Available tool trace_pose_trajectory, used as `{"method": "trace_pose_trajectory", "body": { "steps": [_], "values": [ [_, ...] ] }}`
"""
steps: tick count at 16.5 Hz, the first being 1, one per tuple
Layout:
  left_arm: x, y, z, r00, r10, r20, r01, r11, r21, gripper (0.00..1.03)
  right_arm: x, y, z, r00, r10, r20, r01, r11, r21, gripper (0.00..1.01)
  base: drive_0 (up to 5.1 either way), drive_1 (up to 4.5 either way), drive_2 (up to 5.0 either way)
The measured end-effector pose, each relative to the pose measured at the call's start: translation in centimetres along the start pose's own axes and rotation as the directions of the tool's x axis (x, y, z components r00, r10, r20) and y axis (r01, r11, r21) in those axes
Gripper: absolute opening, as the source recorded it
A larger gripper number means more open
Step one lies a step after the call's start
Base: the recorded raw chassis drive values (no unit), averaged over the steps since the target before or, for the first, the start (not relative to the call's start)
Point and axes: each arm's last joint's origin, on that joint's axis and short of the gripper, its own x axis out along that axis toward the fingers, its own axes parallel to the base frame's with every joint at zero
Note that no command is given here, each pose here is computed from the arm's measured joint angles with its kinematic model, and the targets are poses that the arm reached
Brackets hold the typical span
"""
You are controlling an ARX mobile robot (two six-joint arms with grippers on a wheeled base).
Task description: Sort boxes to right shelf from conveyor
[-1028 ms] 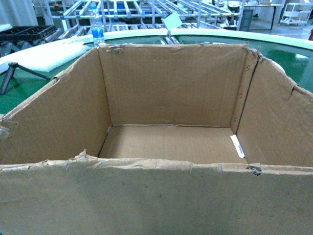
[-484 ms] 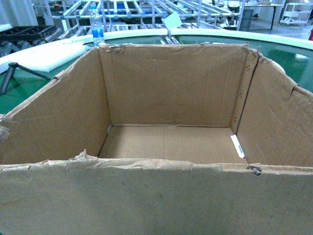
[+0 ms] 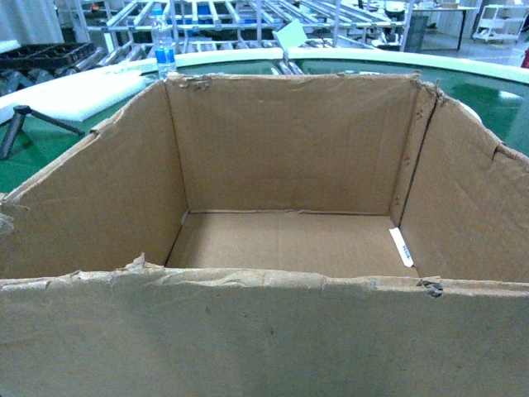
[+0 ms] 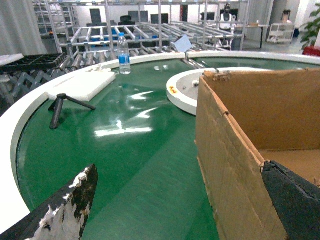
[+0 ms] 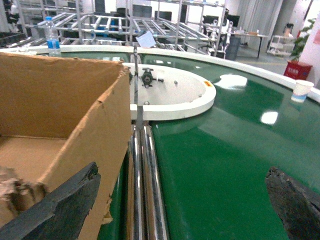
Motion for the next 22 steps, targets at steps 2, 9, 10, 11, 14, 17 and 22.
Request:
{"method": "trace_pose_trajectory", "body": {
  "steps": [2,9,10,11,14,17,22],
  "values": [
    [-0.1,0.3,0.2,0.999,0.046,0.015,-0.047,0.9988,0.014,0.98,-0.2,0.3,0.7,0.999,0.01,0.031,-0.009,0.9986,-0.052,0.98,0.0,0.0,0.0],
    [3.4,-1.4,3.3,1.0,0.023,-0.012,-0.023,0.9995,-0.022,0.98,3.2,0.8,3.8,0.998,0.061,-0.024,-0.063,0.9938,-0.092,0.98,0.0,0.0,0.0],
    [4.6,-2.5,4.1,0.999,0.007,-0.033,-0.008,0.9996,-0.028,0.98,4.2,1.1,4.5,0.993,0.093,-0.076,-0.1,0.9907,-0.092,0.98,0.0,0.0,0.0],
    [5.7,-3.6,4.6,0.998,0.004,-0.064,-0.005,0.9999,-0.014,0.98,4.9,1.7,4.9,0.98,0.131,-0.148,-0.146,0.9848,-0.094,0.98,0.0,0.0,0.0],
    [5.8,-3.6,4.2,0.996,0.021,-0.083,-0.021,0.9998,0.0,0.98,5.0,1.9,5.0,0.977,0.147,-0.155,-0.164,0.9818,-0.097,0.98,0.0,0.0,0.0],
    [5.8,-3.6,4.2,0.996,0.021,-0.086,-0.021,0.9998,0.001,0.98,5.0,1.9,5.0,0.976,0.148,-0.162,-0.165,0.9815,-0.096,0.98,0.0,0.0,0.0],
    [9.5,-6.7,6.9,0.978,0.0,-0.21,-0.008,0.9994,-0.034,0.98,9.1,3.4,7.5,0.922,0.188,-0.339,-0.24,0.9635,-0.118,0.98,0.0,0.0,0.0]
  ]
}}
